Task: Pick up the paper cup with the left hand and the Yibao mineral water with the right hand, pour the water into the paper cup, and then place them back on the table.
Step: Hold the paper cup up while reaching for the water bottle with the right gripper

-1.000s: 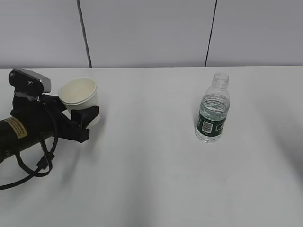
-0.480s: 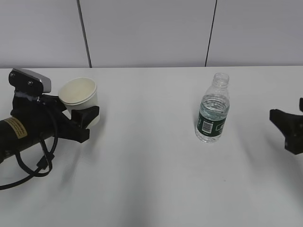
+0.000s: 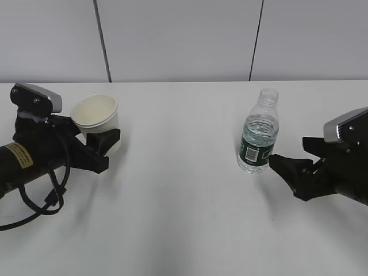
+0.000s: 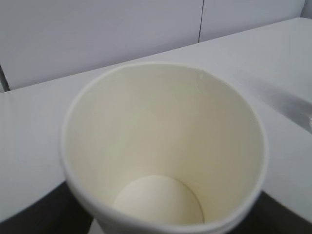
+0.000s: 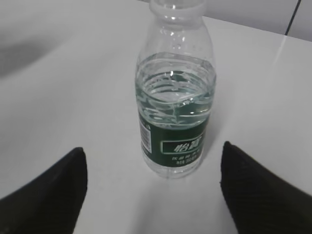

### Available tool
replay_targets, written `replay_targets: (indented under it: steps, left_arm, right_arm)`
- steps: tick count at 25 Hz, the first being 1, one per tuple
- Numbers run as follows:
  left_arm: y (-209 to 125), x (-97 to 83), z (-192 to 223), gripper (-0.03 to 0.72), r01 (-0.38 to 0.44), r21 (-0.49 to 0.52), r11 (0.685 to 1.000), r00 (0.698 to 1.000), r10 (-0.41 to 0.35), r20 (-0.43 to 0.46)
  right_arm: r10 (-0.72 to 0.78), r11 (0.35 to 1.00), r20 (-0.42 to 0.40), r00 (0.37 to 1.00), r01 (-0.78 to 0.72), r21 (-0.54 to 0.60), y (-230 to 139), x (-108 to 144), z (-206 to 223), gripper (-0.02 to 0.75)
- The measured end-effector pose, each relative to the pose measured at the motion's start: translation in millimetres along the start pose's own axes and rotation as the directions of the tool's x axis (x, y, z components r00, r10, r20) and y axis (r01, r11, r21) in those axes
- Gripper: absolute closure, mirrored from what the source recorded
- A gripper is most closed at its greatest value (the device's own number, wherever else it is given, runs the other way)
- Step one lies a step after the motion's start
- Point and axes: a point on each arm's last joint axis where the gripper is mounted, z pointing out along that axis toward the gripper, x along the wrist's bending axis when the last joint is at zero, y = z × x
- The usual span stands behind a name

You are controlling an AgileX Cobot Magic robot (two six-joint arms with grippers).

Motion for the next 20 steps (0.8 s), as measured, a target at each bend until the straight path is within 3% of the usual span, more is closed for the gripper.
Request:
replay_targets:
  steps: [4, 20]
  left_arm:
    - [0.0, 0.0, 0.0, 0.238, 0.0, 0.0, 1.0, 1.0, 0.0, 0.0]
    - [0.0, -0.1, 0.0, 0.238, 0.004, 0.0, 1.0, 1.0, -0.004, 0.001]
  right_arm:
    - [0.039, 0.999, 0.001, 0.999, -0.039, -0.005, -7.3, -4.5, 16.2, 0.068]
    - [0.107, 0.989, -0.044, 0.993, -0.111, -0.102, -34.4, -17.3, 78.7, 0.066]
